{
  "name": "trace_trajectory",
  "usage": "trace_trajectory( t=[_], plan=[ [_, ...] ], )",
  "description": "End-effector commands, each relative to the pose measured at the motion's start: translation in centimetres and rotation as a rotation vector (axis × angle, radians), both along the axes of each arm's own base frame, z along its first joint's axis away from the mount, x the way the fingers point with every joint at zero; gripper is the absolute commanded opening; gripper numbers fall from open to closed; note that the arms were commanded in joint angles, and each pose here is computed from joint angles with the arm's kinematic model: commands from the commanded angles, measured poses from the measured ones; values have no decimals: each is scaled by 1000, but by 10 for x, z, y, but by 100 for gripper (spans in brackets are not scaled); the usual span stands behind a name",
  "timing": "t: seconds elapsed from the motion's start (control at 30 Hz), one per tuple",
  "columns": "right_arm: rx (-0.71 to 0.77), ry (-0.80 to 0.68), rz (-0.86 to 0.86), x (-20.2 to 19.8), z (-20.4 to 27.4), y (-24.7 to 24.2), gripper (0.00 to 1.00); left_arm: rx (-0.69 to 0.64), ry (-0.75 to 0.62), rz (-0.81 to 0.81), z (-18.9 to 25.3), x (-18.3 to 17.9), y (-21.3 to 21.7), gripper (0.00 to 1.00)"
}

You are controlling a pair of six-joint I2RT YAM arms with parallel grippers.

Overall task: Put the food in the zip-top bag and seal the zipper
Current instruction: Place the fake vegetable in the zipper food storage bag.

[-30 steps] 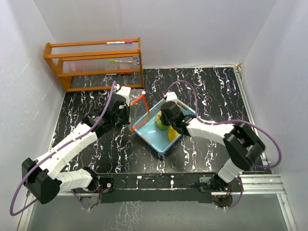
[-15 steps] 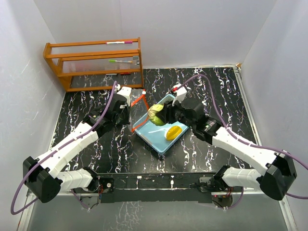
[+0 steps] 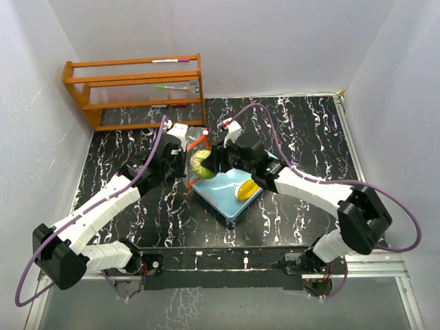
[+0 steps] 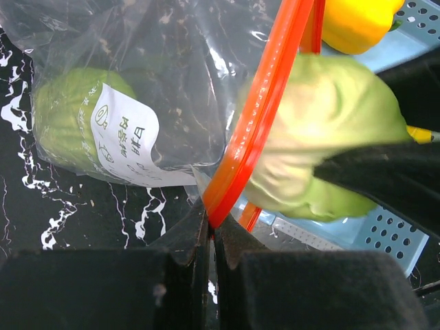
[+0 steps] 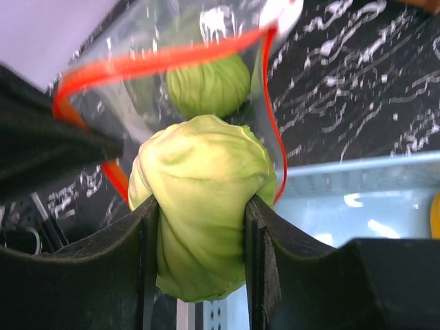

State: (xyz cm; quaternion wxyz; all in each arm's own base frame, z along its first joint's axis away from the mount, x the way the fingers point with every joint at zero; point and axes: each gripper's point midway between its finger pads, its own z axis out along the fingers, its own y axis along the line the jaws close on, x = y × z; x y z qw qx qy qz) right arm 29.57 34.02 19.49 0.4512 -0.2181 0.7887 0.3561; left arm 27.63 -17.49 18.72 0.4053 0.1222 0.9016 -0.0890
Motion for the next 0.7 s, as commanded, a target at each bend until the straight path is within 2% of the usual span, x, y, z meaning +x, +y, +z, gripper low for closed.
trace_trajectory(
  t=[0.0, 0.07, 0.23, 0.37, 0.4, 0.67],
  plan=[
    [209, -155, -102, 43, 76, 24, 8, -35, -27, 1, 14, -2, 2, 0],
    [219, -153, -135, 55, 75, 30, 11, -40, -28, 0, 14, -4, 2, 0],
    [219, -113, -139, 66, 67, 46, 63, -38, -21, 0, 11, -6, 3, 0],
    [215, -114, -158, 61, 65, 39, 95, -42, -29, 1, 12, -5, 3, 0],
    [216, -119, -165, 59, 66, 35, 98, -41, -27, 1, 12, -5, 3, 0],
    [214, -168, -209, 33, 86, -5, 98, -33, -27, -3, 12, -2, 1, 0]
  ],
)
